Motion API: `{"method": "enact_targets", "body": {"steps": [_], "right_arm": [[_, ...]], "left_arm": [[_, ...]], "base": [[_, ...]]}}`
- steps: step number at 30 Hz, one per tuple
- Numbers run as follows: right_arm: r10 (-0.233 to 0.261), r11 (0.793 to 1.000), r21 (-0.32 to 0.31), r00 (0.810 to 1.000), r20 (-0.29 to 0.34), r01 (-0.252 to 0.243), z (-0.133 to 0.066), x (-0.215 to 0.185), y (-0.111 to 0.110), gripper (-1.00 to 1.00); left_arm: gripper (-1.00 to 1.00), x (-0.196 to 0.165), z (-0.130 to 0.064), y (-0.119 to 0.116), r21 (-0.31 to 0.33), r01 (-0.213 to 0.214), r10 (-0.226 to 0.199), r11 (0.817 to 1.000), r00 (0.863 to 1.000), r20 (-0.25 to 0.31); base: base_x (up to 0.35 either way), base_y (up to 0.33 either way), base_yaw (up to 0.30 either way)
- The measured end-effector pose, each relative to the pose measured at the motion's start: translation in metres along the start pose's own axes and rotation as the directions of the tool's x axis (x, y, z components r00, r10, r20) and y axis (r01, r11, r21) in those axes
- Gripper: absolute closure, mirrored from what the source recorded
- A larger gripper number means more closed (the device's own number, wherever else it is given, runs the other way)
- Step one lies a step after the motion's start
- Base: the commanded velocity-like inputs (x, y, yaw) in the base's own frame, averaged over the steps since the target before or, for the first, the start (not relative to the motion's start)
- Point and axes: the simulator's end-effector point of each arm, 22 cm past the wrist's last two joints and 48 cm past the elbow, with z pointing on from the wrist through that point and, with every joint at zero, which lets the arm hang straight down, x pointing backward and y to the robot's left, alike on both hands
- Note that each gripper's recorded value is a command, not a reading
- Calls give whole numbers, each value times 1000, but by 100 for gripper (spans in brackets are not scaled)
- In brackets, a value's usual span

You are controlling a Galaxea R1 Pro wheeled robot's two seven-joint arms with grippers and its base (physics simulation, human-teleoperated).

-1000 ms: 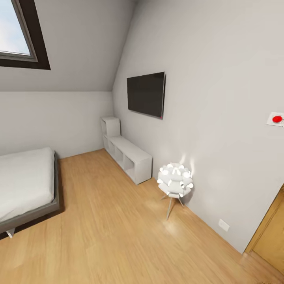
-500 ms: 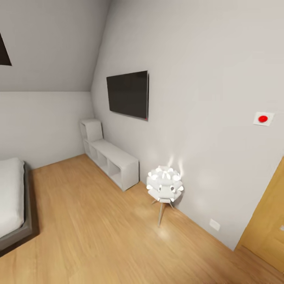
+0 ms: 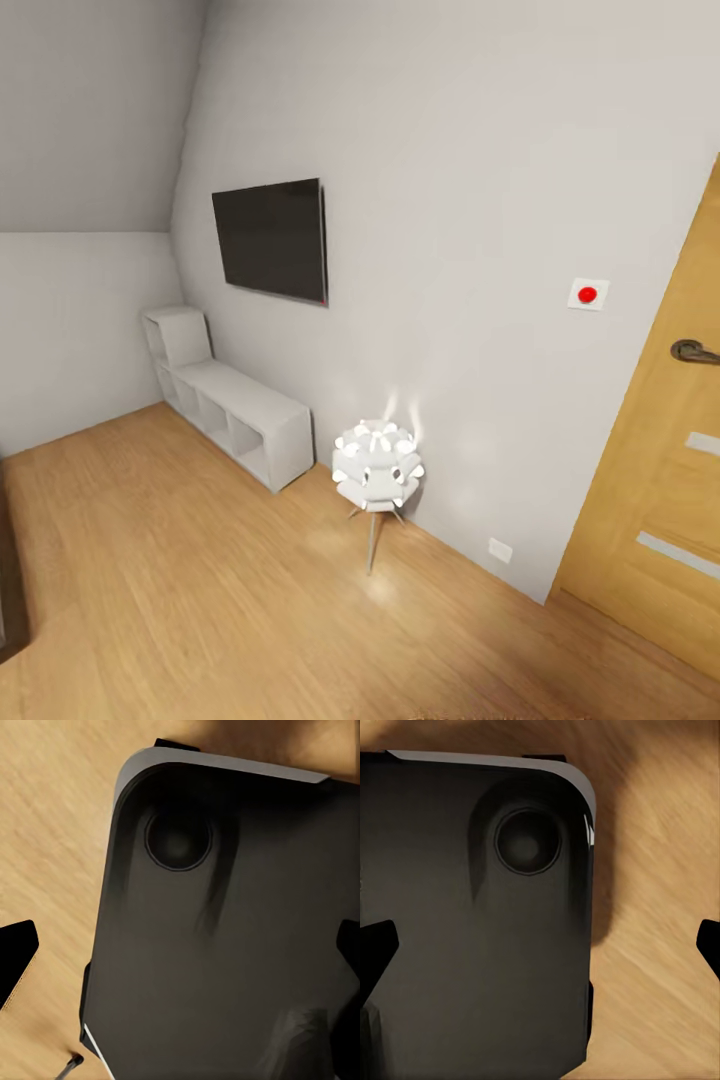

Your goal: Attach the digital camera to the camera tripod in the bedroom.

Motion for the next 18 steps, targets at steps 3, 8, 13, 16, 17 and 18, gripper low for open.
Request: {"method": "enact_targets", "body": {"steps": [3, 8, 13, 16, 17, 18], "right_arm": [[0, 1000, 0, 1000, -1, 0, 0, 0, 0, -100], [0, 1000, -1, 1000, -1, 0, 0, 0, 1, -100], [-1, 1000, -3, 1000, 0, 1, 0, 0, 3, -100], [-2, 1000, -6, 1000, 1, 2, 0, 0, 4, -100], [-2, 1000, -6, 1000, 1, 2, 0, 0, 4, -100], [-3, 1000, -6, 1000, 1, 3, 0, 0, 5, -100]], "left_arm": [[-100, 0, 0, 0, 0, 1, -1, 1000, 1000, 0], [-100, 0, 0, 0, 0, 3, -3, 1000, 1000, 0], [-100, 0, 0, 0, 0, 2, -2, 1000, 1000, 0], [-100, 0, 0, -1, 1, -3, 3, 1000, 1000, 0], [-100, 0, 0, -1, 1, -3, 3, 1000, 1000, 0], [-100, 0, 0, -1, 2, -4, 4, 1000, 1000, -1]], "base": [[0, 0, -300], [3, 0, -300], [100, 0, -300], [235, 0, -300], [268, 0, -300], [275, 0, -300]]}}
